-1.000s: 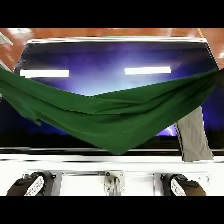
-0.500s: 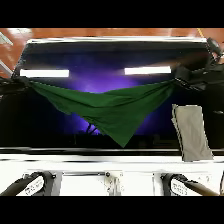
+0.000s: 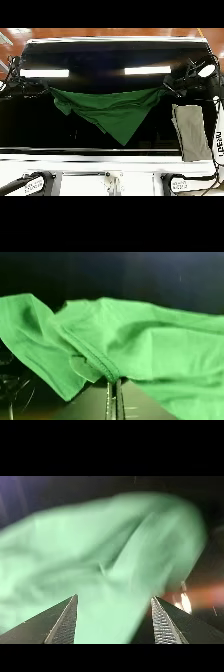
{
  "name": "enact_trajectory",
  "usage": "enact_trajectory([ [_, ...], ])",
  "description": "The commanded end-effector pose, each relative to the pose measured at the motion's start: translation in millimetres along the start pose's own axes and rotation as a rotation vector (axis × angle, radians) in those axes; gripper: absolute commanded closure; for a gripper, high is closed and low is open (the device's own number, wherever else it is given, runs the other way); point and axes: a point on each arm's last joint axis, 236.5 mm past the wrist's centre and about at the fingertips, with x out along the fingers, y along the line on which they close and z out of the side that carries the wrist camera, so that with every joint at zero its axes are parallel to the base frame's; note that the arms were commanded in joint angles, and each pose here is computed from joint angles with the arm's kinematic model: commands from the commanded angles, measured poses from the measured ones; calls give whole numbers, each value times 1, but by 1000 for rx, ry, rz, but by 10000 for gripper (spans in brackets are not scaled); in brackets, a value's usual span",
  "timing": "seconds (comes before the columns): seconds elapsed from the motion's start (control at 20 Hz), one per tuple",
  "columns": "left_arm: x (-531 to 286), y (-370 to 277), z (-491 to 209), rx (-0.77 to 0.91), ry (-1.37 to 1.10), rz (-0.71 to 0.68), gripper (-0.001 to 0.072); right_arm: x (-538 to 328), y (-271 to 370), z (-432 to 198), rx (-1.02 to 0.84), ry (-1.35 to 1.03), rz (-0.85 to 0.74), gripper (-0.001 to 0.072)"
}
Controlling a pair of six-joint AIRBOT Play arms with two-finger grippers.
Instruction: Fold the shirts.
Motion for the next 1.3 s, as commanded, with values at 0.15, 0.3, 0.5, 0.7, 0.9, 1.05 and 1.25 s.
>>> enact_trajectory([
  [0.15, -4, -12, -28, 111, 114, -39, 667, -47, -10, -124, -80, 397, -48, 133],
  [0.3, -5, -13, -34, 130, 140, -47, 667, 1, 10, -203, 47, 473, 48, 38],
  [0.5, -4, -13, -33, 134, 136, -46, 667, 58, 36, -278, 124, 540, 90, 38],
  [0.7, -4, -13, -33, 158, 136, -48, 667, 86, 32, -295, 165, 482, -20, 38],
  [0.9, -4, -13, -33, 166, 135, -48, 667, 92, 49, -293, 221, 462, 19, 38],
  [1.05, -4, -13, -33, 183, 135, -50, 667, 107, 55, -308, 245, 503, 13, 38],
  [1.25, -4, -13, -33, 190, 135, -50, 667, 131, 69, -305, 277, 444, 39, 39],
])
